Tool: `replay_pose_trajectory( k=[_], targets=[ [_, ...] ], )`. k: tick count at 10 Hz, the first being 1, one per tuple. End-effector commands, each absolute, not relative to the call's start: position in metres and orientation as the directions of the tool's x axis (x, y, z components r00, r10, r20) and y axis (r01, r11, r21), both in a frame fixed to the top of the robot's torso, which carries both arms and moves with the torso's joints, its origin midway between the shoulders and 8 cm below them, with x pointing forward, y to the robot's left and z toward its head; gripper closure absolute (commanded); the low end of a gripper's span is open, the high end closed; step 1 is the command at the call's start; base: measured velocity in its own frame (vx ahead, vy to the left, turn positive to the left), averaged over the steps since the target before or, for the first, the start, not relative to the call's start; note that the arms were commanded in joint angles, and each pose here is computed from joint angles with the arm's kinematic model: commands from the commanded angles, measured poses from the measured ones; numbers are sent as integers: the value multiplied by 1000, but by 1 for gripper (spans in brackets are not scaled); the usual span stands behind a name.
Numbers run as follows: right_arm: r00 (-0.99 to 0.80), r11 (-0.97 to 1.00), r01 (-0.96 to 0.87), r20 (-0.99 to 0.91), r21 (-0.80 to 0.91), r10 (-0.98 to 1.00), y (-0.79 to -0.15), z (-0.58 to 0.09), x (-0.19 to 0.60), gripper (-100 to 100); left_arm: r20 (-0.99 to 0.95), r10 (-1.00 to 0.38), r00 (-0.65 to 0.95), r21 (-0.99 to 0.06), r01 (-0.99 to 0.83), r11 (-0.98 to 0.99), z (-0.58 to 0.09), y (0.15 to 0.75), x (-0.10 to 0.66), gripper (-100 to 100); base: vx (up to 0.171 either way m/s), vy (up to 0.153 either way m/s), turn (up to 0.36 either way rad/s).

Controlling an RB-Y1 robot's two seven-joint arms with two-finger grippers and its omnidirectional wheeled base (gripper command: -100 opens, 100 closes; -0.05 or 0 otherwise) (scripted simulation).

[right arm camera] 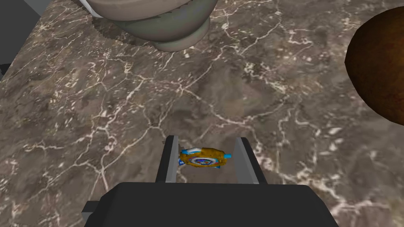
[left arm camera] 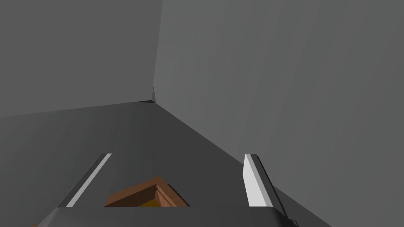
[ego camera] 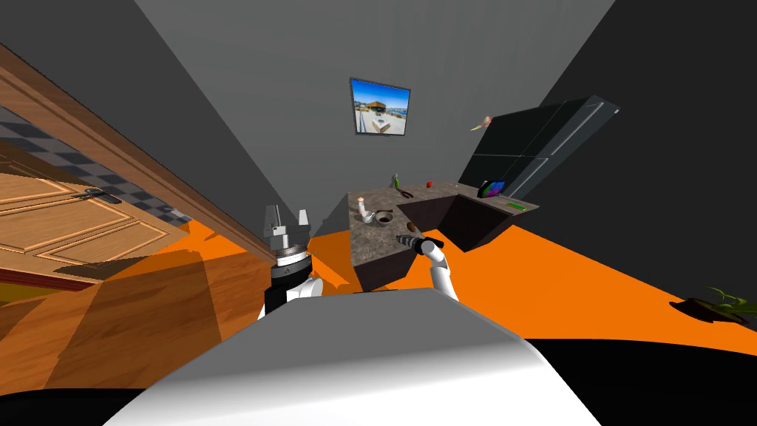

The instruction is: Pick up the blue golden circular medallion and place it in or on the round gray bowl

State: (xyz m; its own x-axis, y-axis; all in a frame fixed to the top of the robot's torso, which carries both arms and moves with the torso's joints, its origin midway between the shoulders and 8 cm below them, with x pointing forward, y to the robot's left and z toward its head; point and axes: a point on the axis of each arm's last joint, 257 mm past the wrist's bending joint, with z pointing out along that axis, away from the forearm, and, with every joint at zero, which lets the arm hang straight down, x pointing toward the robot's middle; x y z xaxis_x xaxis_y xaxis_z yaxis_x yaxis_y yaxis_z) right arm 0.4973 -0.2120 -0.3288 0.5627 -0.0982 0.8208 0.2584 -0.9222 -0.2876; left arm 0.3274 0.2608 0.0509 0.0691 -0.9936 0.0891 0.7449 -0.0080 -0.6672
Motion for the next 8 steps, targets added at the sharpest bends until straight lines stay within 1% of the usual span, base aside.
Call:
replay_pose_trajectory(
  k=[1, 4, 5, 6, 8],
  targets=[
    [546, -928, 270, 835, -257, -72, -221, -320, 504, 100, 89, -994, 69, -667, 745, -8, 51, 261, 327, 0, -84, 23, 90],
    [509, -935, 253, 856, -249, -90, -240, -292, 524, 100, 89, -994, 69, -667, 745, -8, 51, 261, 327, 0, -173, 29, 115],
    [497, -936, 241, 861, -257, -109, -246, -282, 532, 100, 89, -994, 69, -667, 745, -8, 51, 261, 327, 0, -106, -6, 150],
    [484, -936, 228, 865, -269, -131, -252, -271, 540, 100, 89, -994, 69, -667, 745, -8, 51, 261, 327, 0, -57, -12, 178],
    [469, -935, 213, 869, -284, -157, -258, -260, 549, 100, 89, -994, 69, -667, 745, -8, 51, 261, 327, 0, -8, -5, 83]
  ],
)
